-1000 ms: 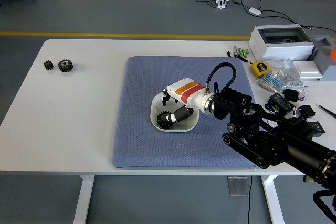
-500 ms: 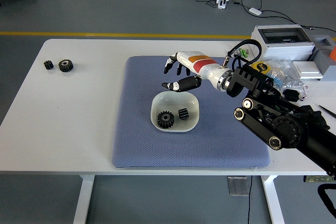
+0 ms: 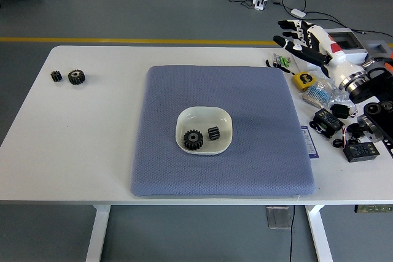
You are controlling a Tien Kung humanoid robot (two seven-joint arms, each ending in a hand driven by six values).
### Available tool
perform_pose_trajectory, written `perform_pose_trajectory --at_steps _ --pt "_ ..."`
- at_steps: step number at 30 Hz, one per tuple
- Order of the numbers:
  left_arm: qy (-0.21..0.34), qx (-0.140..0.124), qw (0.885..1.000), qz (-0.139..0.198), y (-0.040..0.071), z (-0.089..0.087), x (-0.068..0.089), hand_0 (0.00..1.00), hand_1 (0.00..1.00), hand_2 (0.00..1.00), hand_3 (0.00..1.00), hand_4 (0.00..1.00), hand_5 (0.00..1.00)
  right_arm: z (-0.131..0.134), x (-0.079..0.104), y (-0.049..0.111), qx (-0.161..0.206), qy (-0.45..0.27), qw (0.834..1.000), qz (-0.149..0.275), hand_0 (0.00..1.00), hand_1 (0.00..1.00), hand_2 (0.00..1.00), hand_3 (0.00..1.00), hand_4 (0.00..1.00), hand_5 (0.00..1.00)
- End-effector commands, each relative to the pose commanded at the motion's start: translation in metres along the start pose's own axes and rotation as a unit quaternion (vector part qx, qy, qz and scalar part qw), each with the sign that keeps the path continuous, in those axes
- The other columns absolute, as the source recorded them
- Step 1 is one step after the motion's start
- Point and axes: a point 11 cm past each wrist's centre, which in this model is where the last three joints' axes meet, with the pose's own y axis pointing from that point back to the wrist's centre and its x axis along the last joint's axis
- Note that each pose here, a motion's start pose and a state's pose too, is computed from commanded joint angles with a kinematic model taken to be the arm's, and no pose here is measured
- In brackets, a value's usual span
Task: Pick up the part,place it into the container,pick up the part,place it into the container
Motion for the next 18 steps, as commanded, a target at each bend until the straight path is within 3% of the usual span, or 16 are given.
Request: perform_pose_trajectory --at_steps 3,7,8,9,13,14,18 --pt "0.003 0.000 1.000 -0.001 0.000 -0.001 -0.001 0.714 0.677 0.677 0.568 0.601 0.568 -0.003 0.025 0.006 0.016 -0.087 0.995 0.052 0.705 0.687 0.734 0.733 0.998 0.665" --pt "0.006 -0.005 1.000 0.000 0.000 0.002 0.000 0.714 0.677 0.677 0.568 0.601 0.568 -0.003 0.063 0.022 0.032 -0.202 0.972 0.114 0.705 0.687 0.734 0.733 0.998 0.665" --pt "0.006 -0.005 1.000 0.001 0.000 0.002 0.000 0.714 0.676 0.677 0.568 0.601 0.569 -0.001 0.068 0.026 0.036 -0.228 0.965 0.124 0.736 0.709 0.750 0.745 0.998 0.739" --pt "0.006 -0.004 1.000 0.001 0.000 0.002 0.000 0.714 0.676 0.677 0.568 0.601 0.569 -0.001 0.072 0.030 0.041 -0.246 0.959 0.133 0.736 0.709 0.750 0.745 0.998 0.739" --pt "0.006 -0.001 1.000 -0.002 0.000 -0.002 -0.003 0.714 0.676 0.677 0.568 0.601 0.569 0.004 0.079 0.051 0.047 -0.241 0.959 0.139 0.736 0.709 0.750 0.745 0.998 0.739" --pt "0.006 -0.001 1.000 -0.003 0.000 -0.002 -0.003 0.715 0.676 0.677 0.568 0.601 0.570 0.006 0.080 0.056 0.044 -0.233 0.961 0.139 0.858 0.785 0.796 0.801 0.998 0.998" --pt "0.004 0.000 1.000 -0.002 0.000 -0.005 -0.002 0.715 0.676 0.677 0.568 0.601 0.570 0.021 0.076 0.082 0.034 -0.202 0.971 0.123 0.858 0.785 0.796 0.801 0.998 0.998"
